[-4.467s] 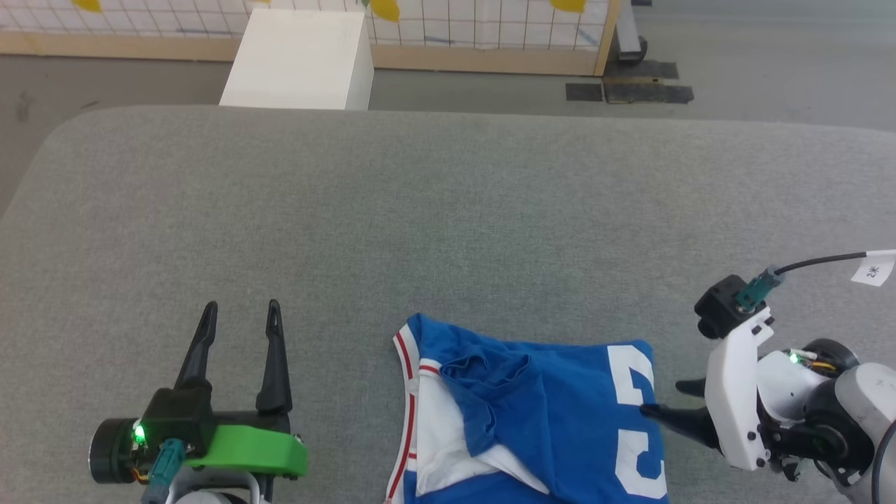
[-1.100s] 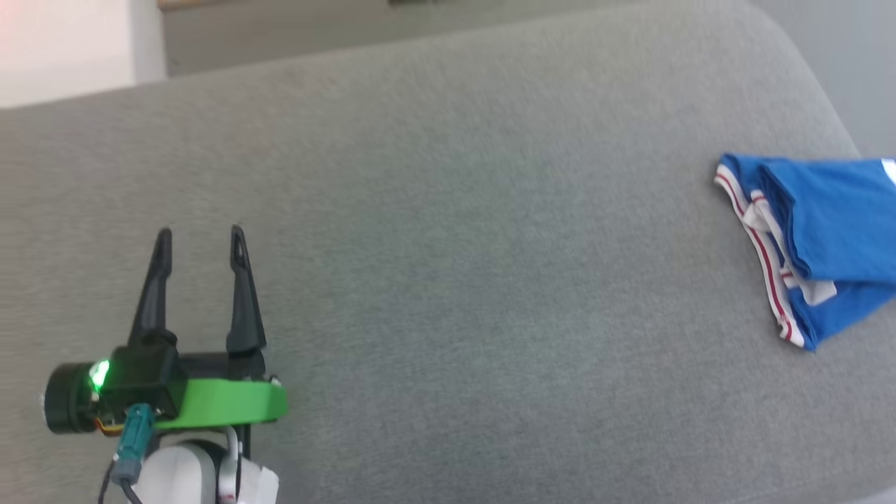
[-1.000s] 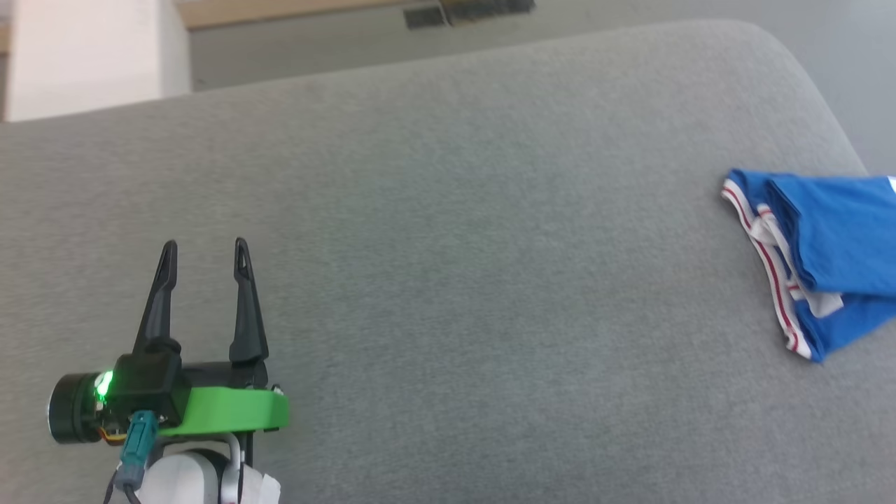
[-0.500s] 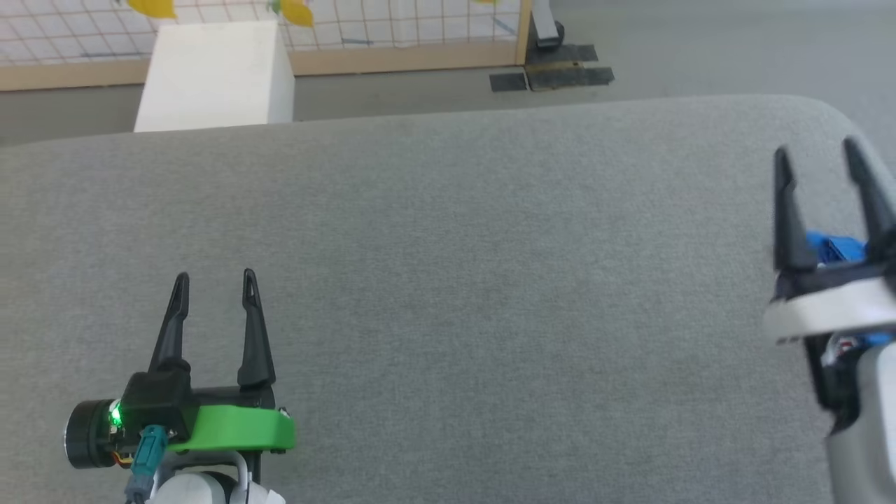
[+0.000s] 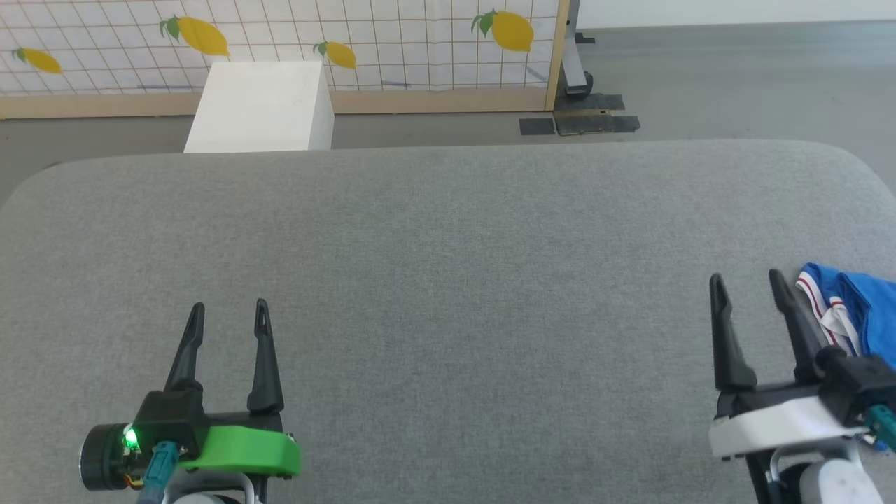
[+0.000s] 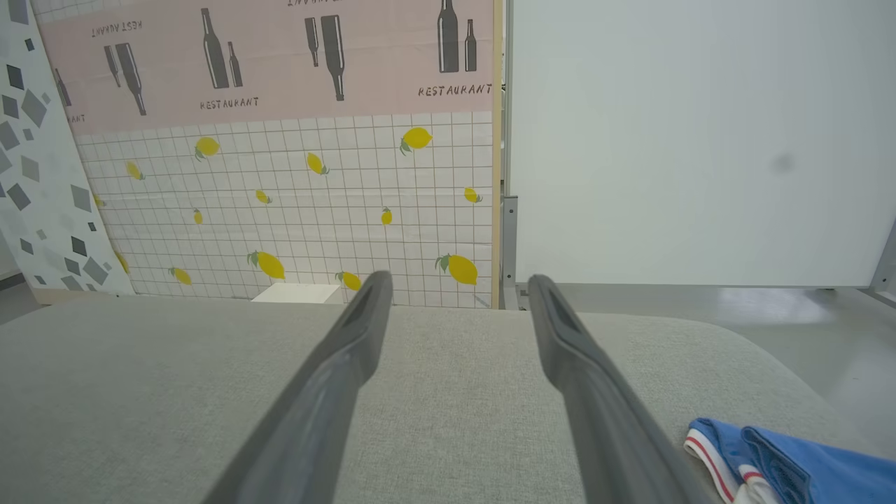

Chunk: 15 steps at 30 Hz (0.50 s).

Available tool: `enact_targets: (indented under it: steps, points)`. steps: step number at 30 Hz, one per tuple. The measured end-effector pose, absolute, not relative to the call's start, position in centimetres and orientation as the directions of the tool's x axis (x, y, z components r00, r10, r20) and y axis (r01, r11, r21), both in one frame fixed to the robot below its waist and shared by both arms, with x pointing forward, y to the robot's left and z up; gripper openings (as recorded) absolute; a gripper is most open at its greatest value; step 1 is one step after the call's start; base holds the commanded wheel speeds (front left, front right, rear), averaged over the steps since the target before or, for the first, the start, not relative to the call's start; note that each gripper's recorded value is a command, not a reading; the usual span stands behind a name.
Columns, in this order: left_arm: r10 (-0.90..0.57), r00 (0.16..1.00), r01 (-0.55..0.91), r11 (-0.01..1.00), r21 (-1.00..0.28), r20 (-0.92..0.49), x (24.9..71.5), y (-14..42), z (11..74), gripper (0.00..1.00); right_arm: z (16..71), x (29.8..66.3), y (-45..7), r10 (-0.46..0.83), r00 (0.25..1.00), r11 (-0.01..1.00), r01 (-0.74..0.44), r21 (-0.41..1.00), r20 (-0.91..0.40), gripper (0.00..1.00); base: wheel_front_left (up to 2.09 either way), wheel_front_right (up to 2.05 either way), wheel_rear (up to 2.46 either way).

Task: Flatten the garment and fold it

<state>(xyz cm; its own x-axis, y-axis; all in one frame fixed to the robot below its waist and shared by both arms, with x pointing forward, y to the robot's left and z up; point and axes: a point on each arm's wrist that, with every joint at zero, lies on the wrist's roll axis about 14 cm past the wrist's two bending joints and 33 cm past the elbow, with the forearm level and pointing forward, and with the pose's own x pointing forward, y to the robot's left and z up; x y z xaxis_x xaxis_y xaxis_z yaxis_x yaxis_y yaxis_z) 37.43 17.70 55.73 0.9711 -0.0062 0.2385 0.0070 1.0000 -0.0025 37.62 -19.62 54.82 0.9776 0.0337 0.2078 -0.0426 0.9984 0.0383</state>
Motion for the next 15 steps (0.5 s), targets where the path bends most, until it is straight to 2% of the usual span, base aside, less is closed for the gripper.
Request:
enact_targets:
  steps: [15]
  points:
    - [0.017,0.978,-0.010,0.999,-0.031,0.208,36.0,18.3,54.8,1.00,52.7,35.5,-18.5,0.046,0.988,0.995,-0.060,0.085,0.148,1.00,0.00,0.00,0.00]
